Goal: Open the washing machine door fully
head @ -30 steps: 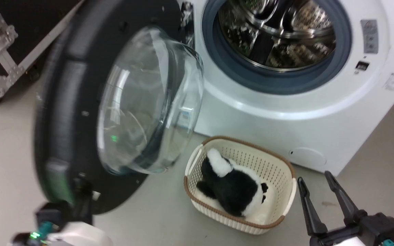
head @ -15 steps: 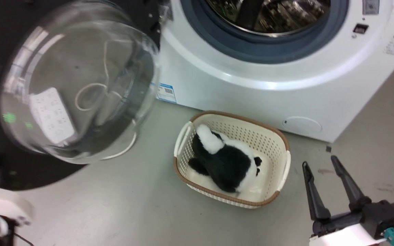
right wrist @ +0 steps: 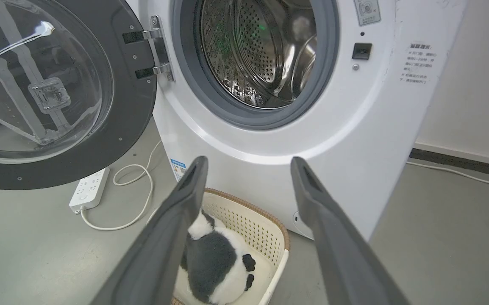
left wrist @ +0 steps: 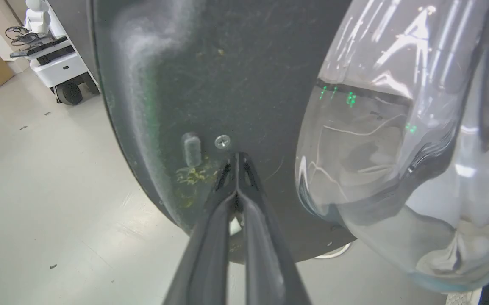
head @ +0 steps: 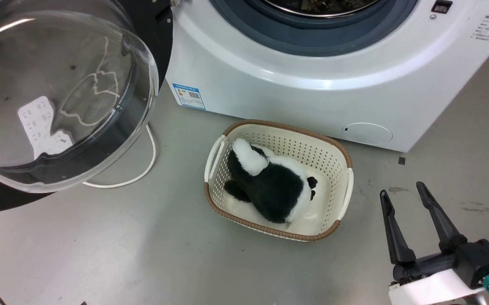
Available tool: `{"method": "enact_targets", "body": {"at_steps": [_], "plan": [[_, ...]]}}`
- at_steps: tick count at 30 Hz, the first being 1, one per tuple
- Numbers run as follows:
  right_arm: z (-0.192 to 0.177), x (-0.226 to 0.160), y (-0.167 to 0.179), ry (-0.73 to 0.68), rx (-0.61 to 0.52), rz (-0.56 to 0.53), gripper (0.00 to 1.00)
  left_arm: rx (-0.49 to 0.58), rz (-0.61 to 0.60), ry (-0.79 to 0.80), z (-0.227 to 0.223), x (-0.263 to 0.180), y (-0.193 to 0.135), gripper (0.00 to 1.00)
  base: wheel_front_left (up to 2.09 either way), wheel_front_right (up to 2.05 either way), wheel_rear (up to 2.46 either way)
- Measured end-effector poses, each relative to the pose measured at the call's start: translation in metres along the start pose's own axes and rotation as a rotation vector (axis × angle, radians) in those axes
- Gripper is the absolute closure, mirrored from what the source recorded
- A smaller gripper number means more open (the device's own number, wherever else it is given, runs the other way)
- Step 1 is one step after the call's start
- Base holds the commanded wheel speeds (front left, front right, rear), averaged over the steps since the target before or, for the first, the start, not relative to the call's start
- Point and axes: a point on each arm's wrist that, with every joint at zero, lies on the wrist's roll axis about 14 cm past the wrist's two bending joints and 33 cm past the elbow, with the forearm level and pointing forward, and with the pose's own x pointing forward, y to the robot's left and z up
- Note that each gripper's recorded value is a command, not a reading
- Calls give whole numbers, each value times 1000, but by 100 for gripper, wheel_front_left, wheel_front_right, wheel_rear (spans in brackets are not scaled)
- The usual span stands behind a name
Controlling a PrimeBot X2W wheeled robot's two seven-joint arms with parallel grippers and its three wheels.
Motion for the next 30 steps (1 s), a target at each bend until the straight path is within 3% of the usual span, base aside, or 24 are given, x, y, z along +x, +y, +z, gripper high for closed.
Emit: {"method": "enact_targets", "body": {"at_steps": [7, 13, 20, 23, 24, 30], "plan": [[5, -3, -2, -10, -11, -9, 0, -10, -35, -101, 11, -3, -12, 100, 0, 0, 0], [25, -12, -10, -53, -38, -44, 0, -118, -113, -247, 46, -22, -42, 100, 0, 0, 0], [59, -36, -23, -132, -77, -109, 0, -227, -274, -386, 76, -83, -99, 100, 0, 0, 0], [66, -45, -28, -149, -86, -133, 0, -244, -323, -388, 75, -98, -115, 100, 0, 0, 0], [73, -53, -32, -166, -95, -154, 0, -251, -387, -377, 71, -112, -137, 100, 0, 0, 0], [81, -81, -43, -181, -111, -216, 0, -275, -552, -329, 56, -149, -194, 100, 0, 0, 0]]}}
